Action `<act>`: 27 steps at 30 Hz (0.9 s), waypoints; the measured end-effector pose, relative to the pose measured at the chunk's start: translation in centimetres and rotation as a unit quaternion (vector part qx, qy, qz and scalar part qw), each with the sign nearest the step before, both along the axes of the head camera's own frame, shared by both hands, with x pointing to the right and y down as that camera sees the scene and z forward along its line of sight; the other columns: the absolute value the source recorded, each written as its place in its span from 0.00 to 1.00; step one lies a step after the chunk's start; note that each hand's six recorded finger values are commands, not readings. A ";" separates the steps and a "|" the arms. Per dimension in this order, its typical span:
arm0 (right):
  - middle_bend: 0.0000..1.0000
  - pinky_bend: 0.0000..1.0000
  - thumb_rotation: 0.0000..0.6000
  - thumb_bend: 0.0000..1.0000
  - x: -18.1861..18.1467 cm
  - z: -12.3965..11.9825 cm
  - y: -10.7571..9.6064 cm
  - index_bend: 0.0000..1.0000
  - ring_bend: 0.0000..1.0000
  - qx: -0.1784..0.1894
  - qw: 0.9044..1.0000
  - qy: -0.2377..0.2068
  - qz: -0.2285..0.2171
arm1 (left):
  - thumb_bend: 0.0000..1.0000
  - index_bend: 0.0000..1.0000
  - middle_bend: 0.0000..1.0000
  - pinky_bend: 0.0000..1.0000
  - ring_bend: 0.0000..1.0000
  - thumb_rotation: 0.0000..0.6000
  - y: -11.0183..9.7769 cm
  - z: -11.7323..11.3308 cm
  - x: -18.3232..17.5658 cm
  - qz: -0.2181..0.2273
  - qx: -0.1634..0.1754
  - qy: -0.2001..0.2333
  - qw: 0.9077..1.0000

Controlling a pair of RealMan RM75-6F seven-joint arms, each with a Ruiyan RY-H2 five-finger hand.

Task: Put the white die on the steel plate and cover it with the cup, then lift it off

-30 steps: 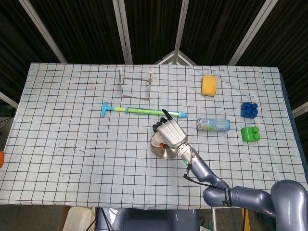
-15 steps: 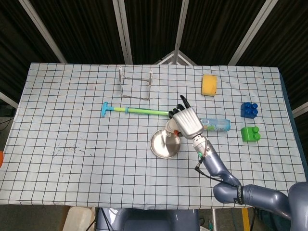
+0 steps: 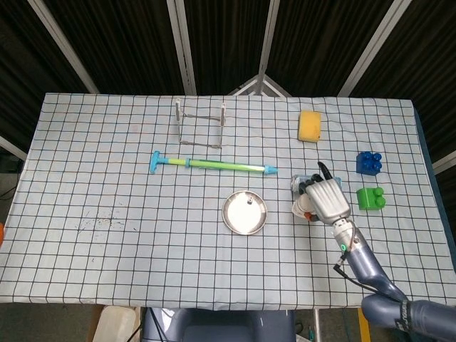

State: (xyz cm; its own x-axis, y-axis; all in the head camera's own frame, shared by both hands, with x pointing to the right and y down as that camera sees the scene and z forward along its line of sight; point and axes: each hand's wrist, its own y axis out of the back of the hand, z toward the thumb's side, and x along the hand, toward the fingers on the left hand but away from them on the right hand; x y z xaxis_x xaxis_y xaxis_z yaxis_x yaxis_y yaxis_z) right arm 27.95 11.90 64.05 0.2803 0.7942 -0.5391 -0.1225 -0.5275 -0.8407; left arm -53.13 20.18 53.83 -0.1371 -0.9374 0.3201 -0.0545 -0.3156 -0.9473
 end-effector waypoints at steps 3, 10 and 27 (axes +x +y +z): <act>0.53 0.00 1.00 0.37 1.1 -0.2 1.2 0.59 0.30 -0.008 1.000 0.002 0.005 | 0.68 0.20 0.00 0.09 0.00 1.00 0.0 0.0 0.1 0.001 0.000 0.000 1.000; 0.53 0.00 1.00 0.37 2.5 0.9 1.4 0.59 0.30 -0.017 1.000 0.007 0.018 | 0.68 0.20 0.00 0.09 0.00 1.00 0.2 -0.2 0.1 0.001 0.002 -0.002 1.000; 0.52 0.00 1.00 0.35 3.9 3.9 -0.2 0.56 0.30 -0.005 0.999 -0.006 0.038 | 0.68 0.20 0.00 0.09 0.00 1.00 0.1 -0.1 0.0 -0.005 0.002 -0.012 1.000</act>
State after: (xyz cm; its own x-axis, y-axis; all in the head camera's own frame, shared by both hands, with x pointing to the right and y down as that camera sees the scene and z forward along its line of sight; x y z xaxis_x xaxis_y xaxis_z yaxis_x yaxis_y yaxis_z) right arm 31.86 11.70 67.98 0.2259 0.8083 -0.5438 -0.0727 -0.5427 -0.8368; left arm -53.15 20.30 53.75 -0.1549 -0.9374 0.3119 -0.0343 -0.3104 -0.9500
